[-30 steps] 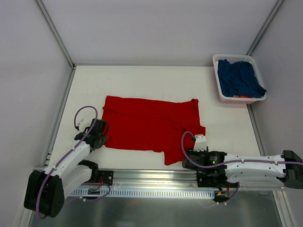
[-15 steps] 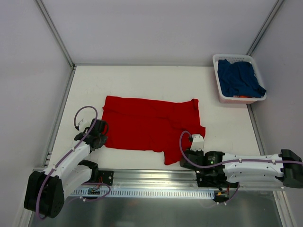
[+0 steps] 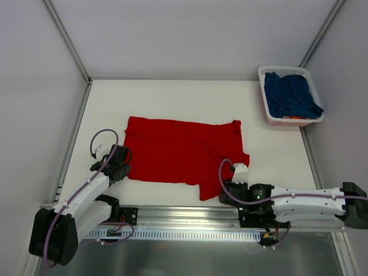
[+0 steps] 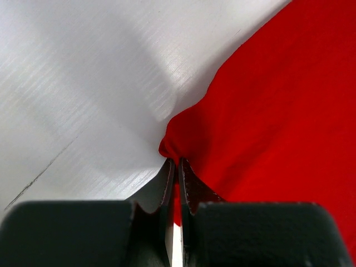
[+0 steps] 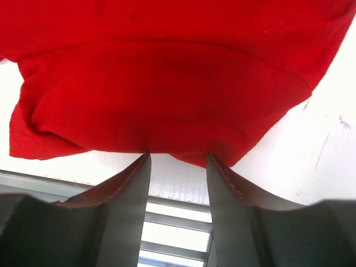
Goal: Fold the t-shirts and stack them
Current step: Grap the side of the flattened tshirt closest away from the robot with both arms, then fold the other side of the tshirt into a rectangle
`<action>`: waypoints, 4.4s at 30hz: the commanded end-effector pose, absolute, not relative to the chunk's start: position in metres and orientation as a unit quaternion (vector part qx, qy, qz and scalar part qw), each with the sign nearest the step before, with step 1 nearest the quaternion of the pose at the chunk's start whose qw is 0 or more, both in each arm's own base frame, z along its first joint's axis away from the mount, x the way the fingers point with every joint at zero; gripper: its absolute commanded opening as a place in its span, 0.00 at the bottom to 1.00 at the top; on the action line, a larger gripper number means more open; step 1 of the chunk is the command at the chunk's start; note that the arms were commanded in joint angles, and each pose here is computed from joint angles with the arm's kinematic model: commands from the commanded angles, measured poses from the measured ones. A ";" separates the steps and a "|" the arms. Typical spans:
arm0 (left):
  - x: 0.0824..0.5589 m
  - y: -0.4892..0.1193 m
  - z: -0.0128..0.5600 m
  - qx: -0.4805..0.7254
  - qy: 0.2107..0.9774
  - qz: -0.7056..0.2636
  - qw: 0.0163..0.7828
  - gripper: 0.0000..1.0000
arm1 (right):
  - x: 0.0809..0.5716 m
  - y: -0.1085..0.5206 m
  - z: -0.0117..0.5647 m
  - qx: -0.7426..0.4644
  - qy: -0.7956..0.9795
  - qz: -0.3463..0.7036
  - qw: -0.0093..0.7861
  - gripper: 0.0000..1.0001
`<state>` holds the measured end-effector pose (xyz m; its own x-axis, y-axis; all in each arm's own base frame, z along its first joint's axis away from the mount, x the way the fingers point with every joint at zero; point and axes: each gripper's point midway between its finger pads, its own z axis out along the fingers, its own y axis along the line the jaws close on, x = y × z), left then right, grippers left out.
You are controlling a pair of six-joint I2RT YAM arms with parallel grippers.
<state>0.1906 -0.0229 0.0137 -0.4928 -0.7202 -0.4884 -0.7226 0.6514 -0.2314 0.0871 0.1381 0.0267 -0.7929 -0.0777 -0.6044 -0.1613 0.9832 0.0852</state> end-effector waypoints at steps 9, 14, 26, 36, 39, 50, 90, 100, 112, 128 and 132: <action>0.186 -0.024 0.009 -0.406 0.871 0.003 0.276 0.00 | 0.086 0.131 0.029 -0.022 0.946 0.074 0.315 0.52; 0.187 -0.024 0.010 -0.405 0.871 0.002 0.278 0.00 | 0.079 0.132 0.017 -0.007 0.950 0.088 0.298 0.52; 0.187 -0.025 0.011 -0.404 0.871 -0.002 0.279 0.00 | 0.071 0.134 0.002 -0.006 0.956 0.085 0.280 0.43; 0.187 -0.026 0.011 -0.403 0.871 -0.005 0.280 0.00 | 0.073 0.137 0.008 -0.011 0.954 0.089 0.286 0.01; 0.188 -0.028 0.013 -0.402 0.871 -0.011 0.282 0.00 | 0.076 0.139 0.017 -0.017 0.951 0.088 0.296 0.00; 0.217 -0.039 0.067 -0.376 0.858 -0.066 0.344 0.00 | 0.105 0.140 0.088 -0.039 0.921 0.084 0.379 0.00; 0.351 -0.018 0.155 -0.356 0.825 -0.042 0.437 0.00 | 0.236 0.109 0.161 0.014 0.902 -0.021 0.431 0.00; 0.387 -0.017 0.136 -0.354 0.834 -0.045 0.420 0.00 | 0.278 0.111 0.168 0.015 0.902 -0.028 0.431 0.00; 0.432 -0.025 0.107 -0.354 0.845 -0.046 0.399 0.00 | 0.328 0.119 0.158 0.025 0.909 -0.029 0.414 0.00; 0.473 -0.008 0.077 -0.371 0.846 -0.031 0.382 0.00 | 0.372 0.103 0.110 0.048 0.927 -0.052 0.369 0.00; 0.476 -0.004 0.068 -0.373 0.848 -0.025 0.375 0.00 | 0.378 0.099 0.102 0.056 0.929 -0.053 0.363 0.00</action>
